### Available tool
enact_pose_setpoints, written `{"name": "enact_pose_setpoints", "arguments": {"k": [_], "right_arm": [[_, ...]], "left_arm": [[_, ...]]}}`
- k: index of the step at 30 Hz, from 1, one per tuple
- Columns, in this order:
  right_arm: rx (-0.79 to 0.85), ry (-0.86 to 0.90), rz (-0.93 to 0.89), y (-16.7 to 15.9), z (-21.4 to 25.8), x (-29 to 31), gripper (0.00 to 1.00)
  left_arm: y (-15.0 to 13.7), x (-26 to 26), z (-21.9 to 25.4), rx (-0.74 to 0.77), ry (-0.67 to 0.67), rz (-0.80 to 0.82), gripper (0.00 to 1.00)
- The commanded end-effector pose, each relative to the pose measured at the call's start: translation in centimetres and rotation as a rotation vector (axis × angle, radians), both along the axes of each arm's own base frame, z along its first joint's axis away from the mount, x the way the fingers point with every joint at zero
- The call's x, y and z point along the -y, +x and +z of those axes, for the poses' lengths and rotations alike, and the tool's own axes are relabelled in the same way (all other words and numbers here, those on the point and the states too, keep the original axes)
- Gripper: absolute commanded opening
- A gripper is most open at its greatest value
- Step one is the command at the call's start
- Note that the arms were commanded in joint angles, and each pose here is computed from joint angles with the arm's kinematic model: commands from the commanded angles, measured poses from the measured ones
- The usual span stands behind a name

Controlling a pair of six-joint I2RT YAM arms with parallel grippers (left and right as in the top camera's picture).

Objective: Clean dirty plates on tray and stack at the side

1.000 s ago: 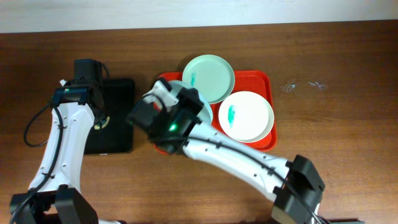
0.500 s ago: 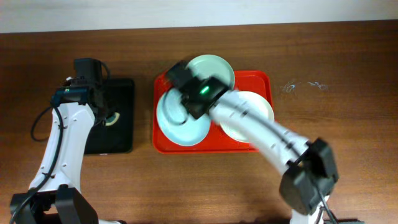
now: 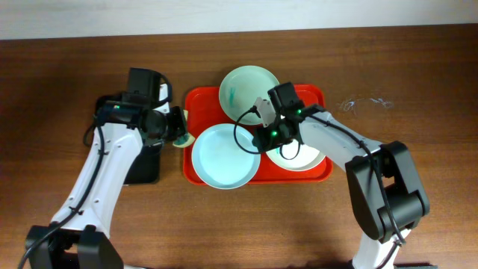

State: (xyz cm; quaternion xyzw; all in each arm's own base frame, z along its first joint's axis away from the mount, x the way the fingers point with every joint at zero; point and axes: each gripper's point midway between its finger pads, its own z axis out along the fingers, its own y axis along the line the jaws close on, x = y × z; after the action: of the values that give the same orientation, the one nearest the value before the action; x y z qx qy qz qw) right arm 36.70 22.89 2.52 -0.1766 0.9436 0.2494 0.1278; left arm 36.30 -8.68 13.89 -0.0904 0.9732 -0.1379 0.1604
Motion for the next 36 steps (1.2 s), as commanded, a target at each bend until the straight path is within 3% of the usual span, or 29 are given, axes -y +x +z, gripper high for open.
{"name": "enact_pose_setpoints", "arguments": {"k": [1,5,16,21,30,34,36], "right_arm": [[-0.015,0.045,-0.061,-0.3,-0.2,-0.6,0.04],[0.028,-0.034,-0.179,1.4,-1.0,1.0,0.04],[0.086,-0.071,-0.211,2.7,-0.9,1.7,0.04],[0.060,-0.061,-0.241,2.7,-1.9,1.5,0.04],[0.039,-0.069,-0.234,2.3,-2.8,1.4,0.04],[0.038,-0.070,-0.234,2.3,-2.8,1.4,0.04],[0.035,-0.071,-0.234,2.3,-2.9,1.4,0.04]], "left_arm": [[-0.1,1.1,-0.2,-0.011,-0.022,-0.003,0.00],[-0.5,2.2,-0.6,-0.018,-0.019,-0.038,0.00],[-0.5,5.5,-5.4,-0.106,0.011,-0.111,0.00],[0.3,7.6,-8.5,-0.117,0.018,-0.156,0.00],[2.6,8.3,-13.8,-0.130,0.013,-0.082,0.00],[3.2,5.9,-15.1,-0.114,0.156,-0.035,0.00],[3.4,2.9,-15.2,-0.096,0.315,0.014,0.00]]}}
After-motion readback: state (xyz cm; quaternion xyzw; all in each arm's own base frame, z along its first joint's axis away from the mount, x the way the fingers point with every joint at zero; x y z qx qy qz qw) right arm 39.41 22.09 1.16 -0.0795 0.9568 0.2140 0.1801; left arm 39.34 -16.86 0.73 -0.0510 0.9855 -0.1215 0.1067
